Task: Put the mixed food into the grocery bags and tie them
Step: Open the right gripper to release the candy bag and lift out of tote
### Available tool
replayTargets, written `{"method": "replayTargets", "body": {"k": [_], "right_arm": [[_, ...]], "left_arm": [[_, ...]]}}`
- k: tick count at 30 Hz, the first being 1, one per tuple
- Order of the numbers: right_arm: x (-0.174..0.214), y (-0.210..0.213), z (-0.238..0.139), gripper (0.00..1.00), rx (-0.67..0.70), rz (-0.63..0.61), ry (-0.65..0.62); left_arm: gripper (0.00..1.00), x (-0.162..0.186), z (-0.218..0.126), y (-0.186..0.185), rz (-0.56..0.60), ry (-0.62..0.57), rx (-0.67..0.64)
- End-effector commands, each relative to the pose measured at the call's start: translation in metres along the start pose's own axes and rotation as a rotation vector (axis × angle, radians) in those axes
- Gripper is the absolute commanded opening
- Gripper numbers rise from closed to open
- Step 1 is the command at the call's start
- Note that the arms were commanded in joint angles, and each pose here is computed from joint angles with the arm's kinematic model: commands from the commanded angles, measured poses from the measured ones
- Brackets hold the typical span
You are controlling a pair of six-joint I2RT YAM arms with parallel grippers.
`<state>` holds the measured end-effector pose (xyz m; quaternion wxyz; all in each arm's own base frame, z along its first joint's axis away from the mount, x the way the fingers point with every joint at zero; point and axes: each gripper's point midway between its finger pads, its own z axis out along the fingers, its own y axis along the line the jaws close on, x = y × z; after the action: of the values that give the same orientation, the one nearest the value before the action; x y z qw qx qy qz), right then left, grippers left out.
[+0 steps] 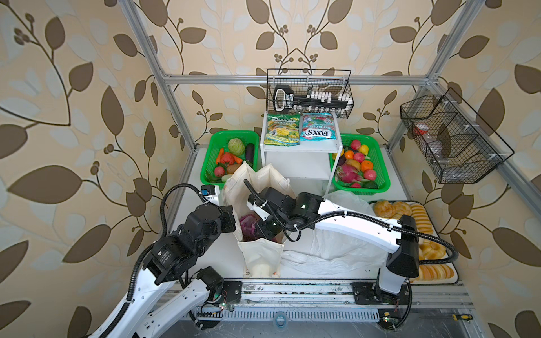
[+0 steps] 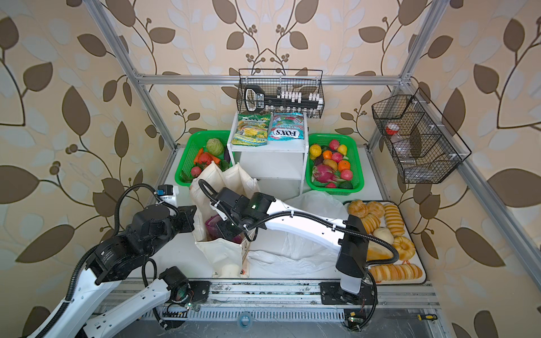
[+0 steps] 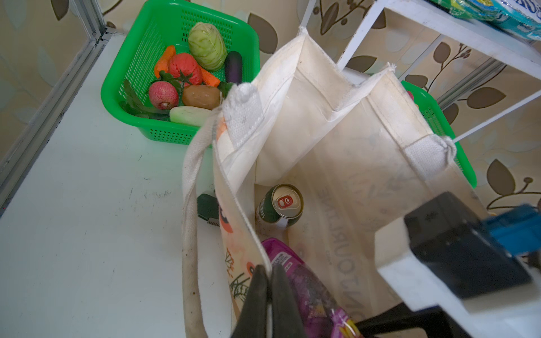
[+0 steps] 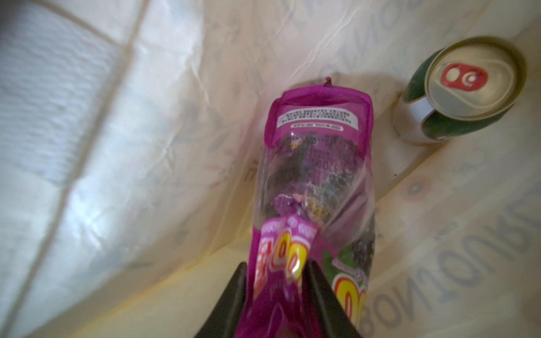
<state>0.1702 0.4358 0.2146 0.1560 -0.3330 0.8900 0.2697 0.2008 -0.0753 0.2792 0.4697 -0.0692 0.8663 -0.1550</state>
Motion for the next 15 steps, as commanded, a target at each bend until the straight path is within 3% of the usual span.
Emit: {"method": "replayTargets", "body": {"k": [1,9,15], "right_arm": [[-0.009,0.027,-0.033,0.37,-0.147,-0.022,-0.057],[-0.021,0.040,-0.073,0.48,-0.271,-0.075,-0.133],[-0.054,0.008,-0.138,0.52,-0.201,-0.075,-0.384]], "left_arm": [[0.00,-0.019,-0.010,-0.003,-0.028,-0.070,0.011],[0.00,-0.019,-0.010,0.005,-0.065,-0.079,-0.026],[0.00,-0.014,-0.006,0.019,-0.122,-0.088,-0.095]]}}
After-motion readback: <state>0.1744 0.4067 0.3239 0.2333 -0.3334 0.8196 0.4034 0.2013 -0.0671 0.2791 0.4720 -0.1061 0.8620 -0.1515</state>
